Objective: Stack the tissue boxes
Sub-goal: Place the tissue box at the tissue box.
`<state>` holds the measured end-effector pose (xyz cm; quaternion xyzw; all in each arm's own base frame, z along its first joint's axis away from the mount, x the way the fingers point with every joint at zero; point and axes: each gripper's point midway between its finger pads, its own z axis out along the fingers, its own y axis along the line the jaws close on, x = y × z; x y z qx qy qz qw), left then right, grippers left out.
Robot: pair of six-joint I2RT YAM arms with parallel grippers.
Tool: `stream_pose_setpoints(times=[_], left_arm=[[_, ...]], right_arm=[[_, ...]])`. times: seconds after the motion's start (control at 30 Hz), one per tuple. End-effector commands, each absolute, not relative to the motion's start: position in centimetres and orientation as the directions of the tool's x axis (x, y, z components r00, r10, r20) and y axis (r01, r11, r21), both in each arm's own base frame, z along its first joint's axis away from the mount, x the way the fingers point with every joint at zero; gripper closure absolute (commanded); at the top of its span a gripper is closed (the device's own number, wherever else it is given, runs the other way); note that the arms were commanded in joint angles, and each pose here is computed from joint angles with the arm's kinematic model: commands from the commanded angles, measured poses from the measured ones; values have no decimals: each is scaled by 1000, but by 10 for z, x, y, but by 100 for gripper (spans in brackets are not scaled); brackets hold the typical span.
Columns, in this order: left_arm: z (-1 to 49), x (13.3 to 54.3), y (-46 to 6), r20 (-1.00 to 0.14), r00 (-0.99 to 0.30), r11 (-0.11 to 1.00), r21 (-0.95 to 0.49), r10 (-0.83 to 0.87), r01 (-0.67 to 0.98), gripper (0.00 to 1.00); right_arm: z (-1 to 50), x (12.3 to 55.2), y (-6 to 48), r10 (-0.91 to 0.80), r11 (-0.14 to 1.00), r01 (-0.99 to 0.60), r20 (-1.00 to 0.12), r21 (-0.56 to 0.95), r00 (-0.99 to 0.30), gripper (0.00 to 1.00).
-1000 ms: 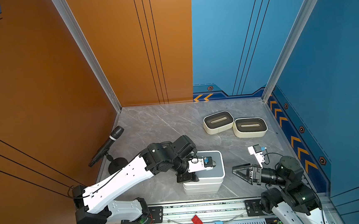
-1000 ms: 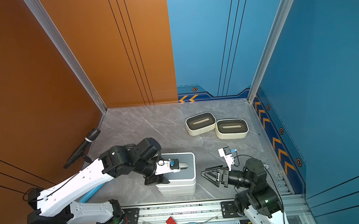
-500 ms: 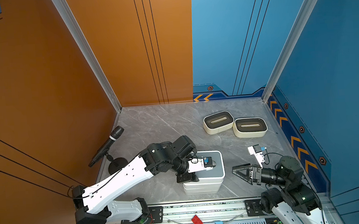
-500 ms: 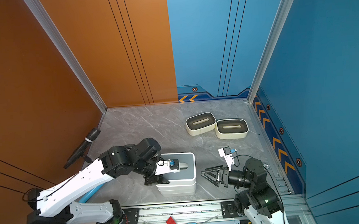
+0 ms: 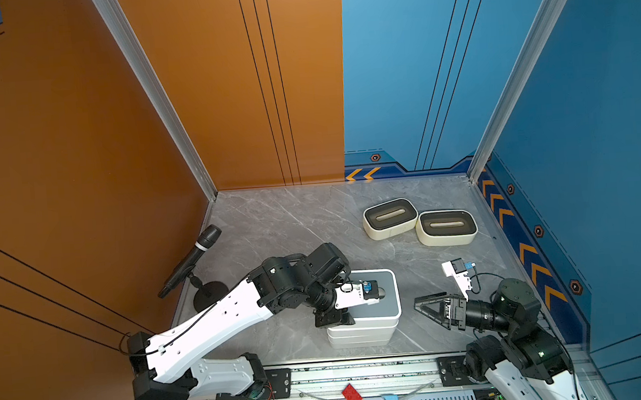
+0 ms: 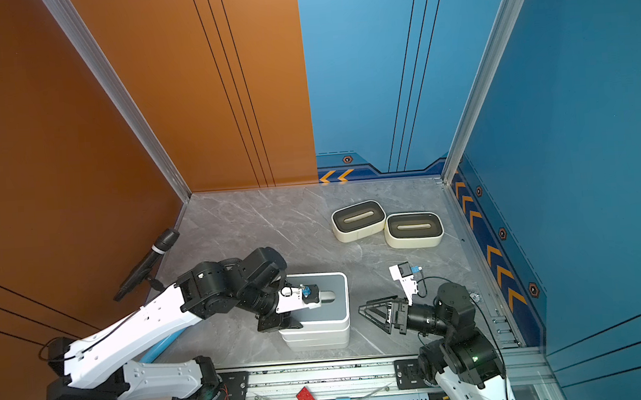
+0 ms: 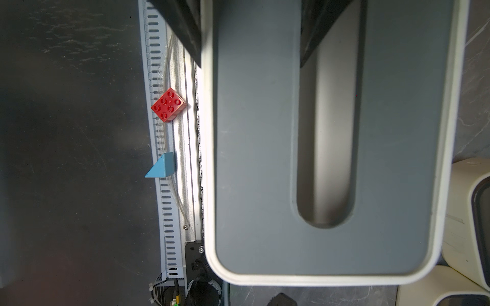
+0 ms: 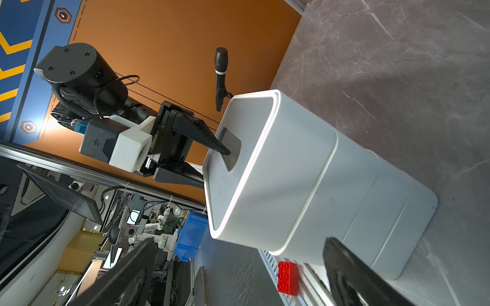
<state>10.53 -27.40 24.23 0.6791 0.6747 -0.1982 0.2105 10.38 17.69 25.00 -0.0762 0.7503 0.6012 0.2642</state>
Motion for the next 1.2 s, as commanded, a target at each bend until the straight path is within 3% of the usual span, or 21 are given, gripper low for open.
stream_pose_setpoints(times=[0.0,1.17], left_arm=[[248,97,-278,-585,25,-27,7,811,1000,49],[247,98,-281,-580,22,-27,0,814,1000,42]], right_arm=[[250,103,178,198,258,-438,-491,861,-848,0],[248,105,179,197,259,-439,-492,860,-848,0]])
